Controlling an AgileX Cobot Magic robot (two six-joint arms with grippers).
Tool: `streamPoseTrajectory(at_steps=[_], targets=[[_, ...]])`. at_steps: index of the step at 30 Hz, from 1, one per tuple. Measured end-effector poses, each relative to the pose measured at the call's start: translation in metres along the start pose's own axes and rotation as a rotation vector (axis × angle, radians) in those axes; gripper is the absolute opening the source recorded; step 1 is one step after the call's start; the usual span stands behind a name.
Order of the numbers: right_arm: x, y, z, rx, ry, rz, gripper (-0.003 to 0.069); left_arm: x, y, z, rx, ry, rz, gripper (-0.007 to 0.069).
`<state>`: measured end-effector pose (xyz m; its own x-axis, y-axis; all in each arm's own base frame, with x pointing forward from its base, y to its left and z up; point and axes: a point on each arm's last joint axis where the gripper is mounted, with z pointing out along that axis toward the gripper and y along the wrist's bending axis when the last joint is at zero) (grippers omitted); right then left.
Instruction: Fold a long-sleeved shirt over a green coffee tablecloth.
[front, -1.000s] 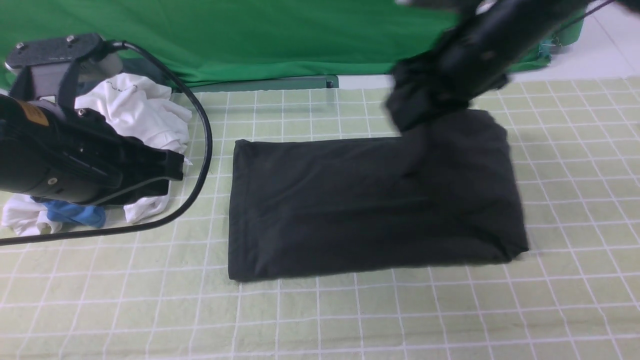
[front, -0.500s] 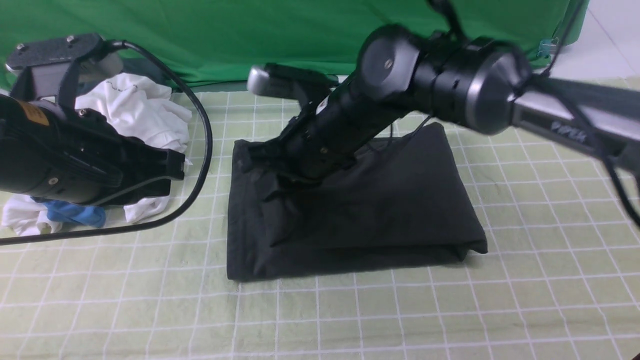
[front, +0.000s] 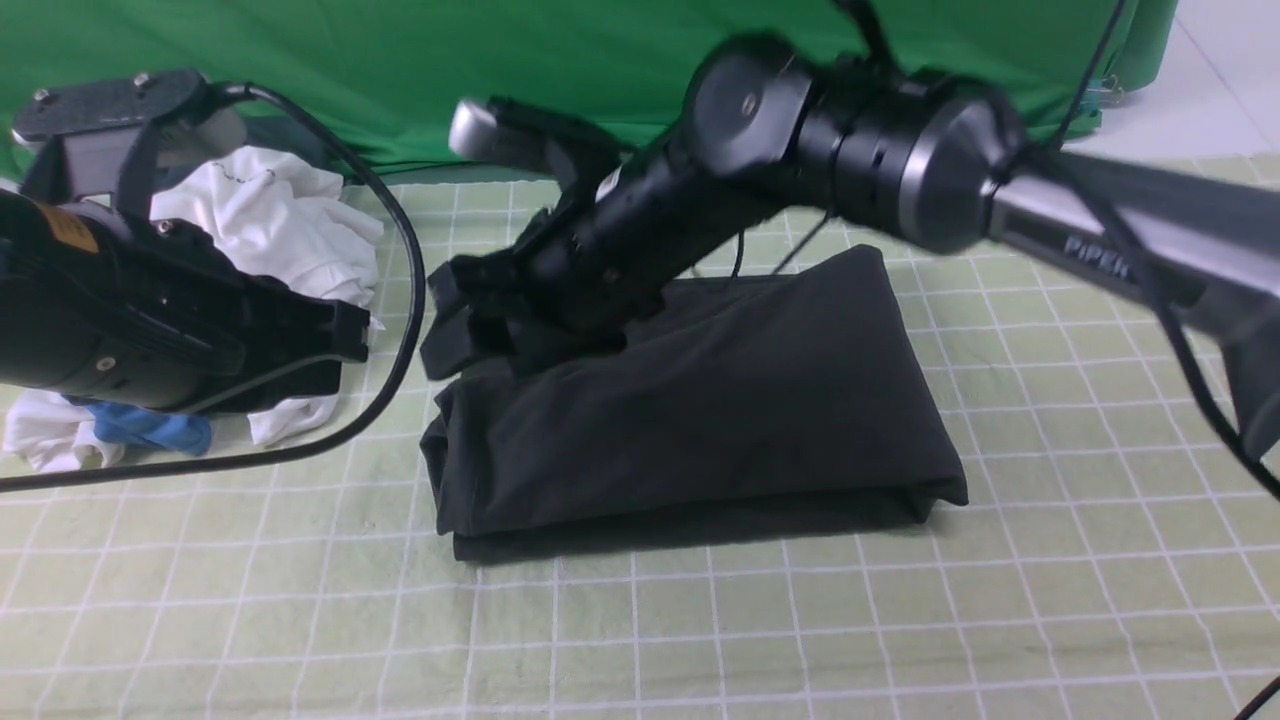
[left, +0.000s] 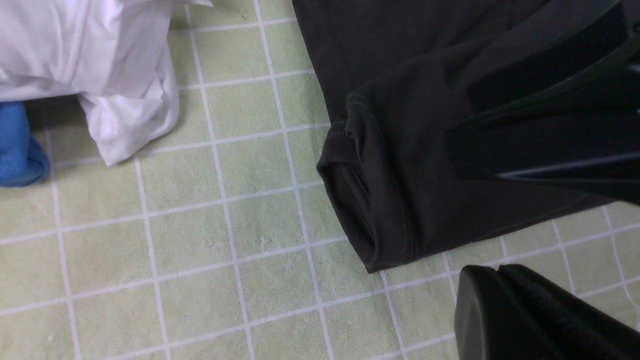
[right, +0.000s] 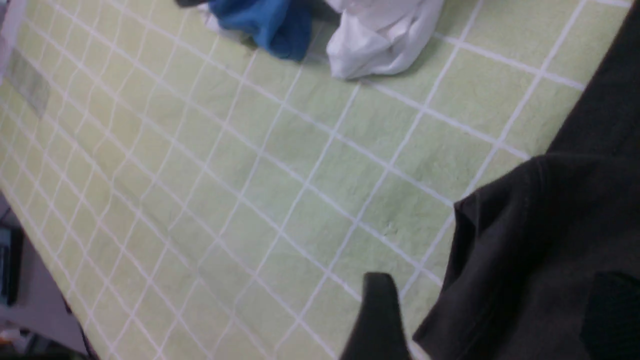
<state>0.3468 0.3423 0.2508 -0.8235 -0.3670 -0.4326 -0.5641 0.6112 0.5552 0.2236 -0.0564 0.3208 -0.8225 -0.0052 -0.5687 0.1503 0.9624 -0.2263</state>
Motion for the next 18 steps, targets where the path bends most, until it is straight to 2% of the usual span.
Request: streamPoseTrajectory(at_steps=[2, 3, 5, 6, 7, 8, 10, 12, 15, 18], targets=[[-0.009, -0.008, -0.022, 0.033, 0.041, -0.077, 0.043, 0.0, 0.0, 0.0, 0.002, -0.001, 0.004, 0.0011], [-0.009, -0.008, -0.023, 0.031, 0.043, -0.079, 0.0419, 0.0, 0.0, 0.0, 0.003, -0.001, 0.004, 0.0011], [-0.014, -0.026, -0.048, 0.125, 0.102, -0.129, 0.0249, -0.001, -0.002, 0.0, 0.018, -0.013, 0.012, 0.0011], [-0.016, -0.037, -0.063, 0.189, 0.126, -0.137, 0.0132, -0.002, -0.003, 0.0, 0.033, -0.02, 0.013, 0.0011], [-0.017, -0.046, -0.072, 0.233, 0.132, -0.134, 0.0086, -0.002, -0.004, 0.0, 0.046, -0.023, 0.009, 0.0011], [-0.016, -0.046, -0.073, 0.242, 0.134, -0.137, 0.0077, -0.002, -0.005, 0.0, 0.052, -0.024, 0.009, 0.0011], [-0.016, -0.063, -0.102, 0.367, 0.131, -0.136, 0.0018, -0.004, -0.009, 0.003, 0.101, -0.026, -0.001, 0.0011], [-0.009, -0.072, -0.126, 0.455, 0.136, -0.13, 0.0003, -0.004, -0.013, 0.008, 0.138, -0.011, 0.001, 0.0011], [0.004, -0.082, -0.146, 0.502, 0.154, -0.1, -0.0001, -0.004, -0.018, 0.016, 0.153, 0.011, 0.017, 0.0011], [0.032, -0.1, -0.159, 0.523, 0.22, -0.05, -0.0002, -0.002, -0.035, 0.037, 0.185, 0.05, 0.056, 0.0011]])
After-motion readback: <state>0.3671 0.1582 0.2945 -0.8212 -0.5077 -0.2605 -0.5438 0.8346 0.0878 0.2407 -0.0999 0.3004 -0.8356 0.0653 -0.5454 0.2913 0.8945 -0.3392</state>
